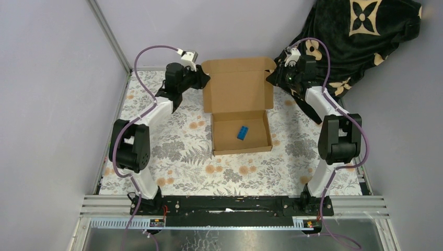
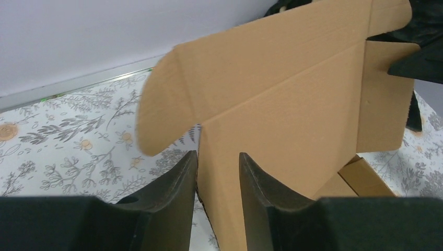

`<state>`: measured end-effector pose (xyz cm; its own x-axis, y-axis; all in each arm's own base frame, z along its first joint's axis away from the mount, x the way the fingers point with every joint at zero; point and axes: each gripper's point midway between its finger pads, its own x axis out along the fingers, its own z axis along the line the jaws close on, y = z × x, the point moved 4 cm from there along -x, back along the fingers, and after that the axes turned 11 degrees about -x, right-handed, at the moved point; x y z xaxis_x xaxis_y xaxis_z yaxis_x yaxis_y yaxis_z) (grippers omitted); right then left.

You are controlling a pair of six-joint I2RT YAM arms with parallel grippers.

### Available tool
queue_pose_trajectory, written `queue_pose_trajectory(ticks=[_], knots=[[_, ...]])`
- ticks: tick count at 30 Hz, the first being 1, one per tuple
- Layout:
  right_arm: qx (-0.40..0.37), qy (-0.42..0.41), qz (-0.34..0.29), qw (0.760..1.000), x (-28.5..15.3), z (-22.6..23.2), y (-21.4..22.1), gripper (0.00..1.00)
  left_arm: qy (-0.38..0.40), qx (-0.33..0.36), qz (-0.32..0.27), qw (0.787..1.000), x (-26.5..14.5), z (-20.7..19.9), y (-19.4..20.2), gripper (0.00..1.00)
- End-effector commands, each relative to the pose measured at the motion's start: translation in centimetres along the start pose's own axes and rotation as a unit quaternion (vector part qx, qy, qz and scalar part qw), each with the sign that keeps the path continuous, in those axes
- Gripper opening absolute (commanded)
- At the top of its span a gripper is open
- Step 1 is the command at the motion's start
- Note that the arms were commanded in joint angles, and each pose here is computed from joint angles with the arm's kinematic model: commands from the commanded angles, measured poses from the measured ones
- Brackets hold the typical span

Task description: Fold the paper box

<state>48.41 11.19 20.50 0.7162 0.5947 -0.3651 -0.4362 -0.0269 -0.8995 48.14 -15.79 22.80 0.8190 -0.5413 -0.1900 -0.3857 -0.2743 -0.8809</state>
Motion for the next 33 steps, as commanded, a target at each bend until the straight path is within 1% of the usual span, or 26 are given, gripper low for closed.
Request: queue_pose_trajectory(ticks=[1, 7, 16, 17, 18, 19, 20, 21, 27, 33], knots=[[-0.055, 0.002, -0.035, 0.998, -1.8, 2.4, -3.1, 0.28, -0.016, 0.040, -0.010, 0.999, -0.7, -1.4, 0.0, 0.41], [-0.067, 0.009, -0.024, 0.997, -2.6, 3.3, -2.4, 0.27, -0.019, 0.043, -0.007, 0.999, -1.9, -2.2, 0.9, 0.40], [-0.084, 0.058, -0.014, 0.995, -3.8, 4.0, -1.8, 0.20, -0.043, 0.051, -0.016, 0.998, -4.1, -3.0, 2.2, 0.39], [-0.087, 0.062, -0.013, 0.994, -4.0, 4.2, -1.7, 0.18, -0.047, 0.055, -0.019, 0.997, -4.3, -3.3, 2.2, 0.38], [-0.088, 0.068, -0.011, 0.994, -4.2, 4.3, -1.6, 0.14, -0.050, 0.058, -0.021, 0.997, -4.4, -3.6, 2.2, 0.38], [-0.090, 0.078, -0.010, 0.993, -4.3, 4.3, -1.6, 0.06, -0.053, 0.062, -0.024, 0.996, -4.6, -4.1, 2.1, 0.37], [-0.091, 0.082, -0.009, 0.992, -4.5, 4.4, -1.5, 0.01, -0.059, 0.065, -0.026, 0.996, -4.7, -4.4, 2.2, 0.37], [-0.093, 0.083, -0.010, 0.992, -4.6, 4.7, -1.5, 0.00, -0.064, 0.068, -0.028, 0.995, -4.9, -4.6, 2.3, 0.36], [-0.102, 0.108, -0.011, 0.989, -5.7, 5.6, -0.9, 0.00, -0.105, 0.088, -0.039, 0.990, -5.9, -6.2, 2.5, 0.34], [-0.111, 0.129, -0.023, 0.985, -6.7, 6.7, -0.5, 0.00, -0.115, 0.089, -0.048, 0.988, -6.5, -7.6, 3.3, 0.30]])
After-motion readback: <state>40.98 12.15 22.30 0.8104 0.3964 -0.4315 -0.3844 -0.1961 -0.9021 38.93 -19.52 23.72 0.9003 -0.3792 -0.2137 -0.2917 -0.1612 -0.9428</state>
